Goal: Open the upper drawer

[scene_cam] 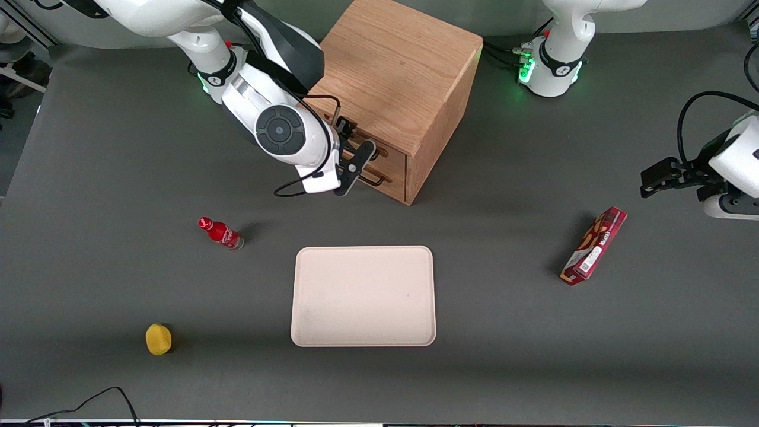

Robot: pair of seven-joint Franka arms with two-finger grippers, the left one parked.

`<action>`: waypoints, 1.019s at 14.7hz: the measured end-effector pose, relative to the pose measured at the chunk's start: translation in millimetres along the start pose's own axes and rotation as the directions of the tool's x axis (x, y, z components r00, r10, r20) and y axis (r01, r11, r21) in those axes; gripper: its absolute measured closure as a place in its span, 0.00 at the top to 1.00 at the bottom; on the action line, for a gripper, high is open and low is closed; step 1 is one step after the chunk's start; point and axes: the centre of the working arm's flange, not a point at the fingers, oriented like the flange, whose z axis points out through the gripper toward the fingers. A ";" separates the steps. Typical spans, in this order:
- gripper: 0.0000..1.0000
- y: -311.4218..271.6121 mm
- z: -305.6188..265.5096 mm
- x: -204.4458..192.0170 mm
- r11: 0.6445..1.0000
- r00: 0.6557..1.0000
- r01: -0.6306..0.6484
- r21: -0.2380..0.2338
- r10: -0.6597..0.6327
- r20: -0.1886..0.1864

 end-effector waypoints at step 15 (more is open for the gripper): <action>0.99 6.0 20.1 6.2 1.000 1.000 0.013 -0.015 -0.013 0.025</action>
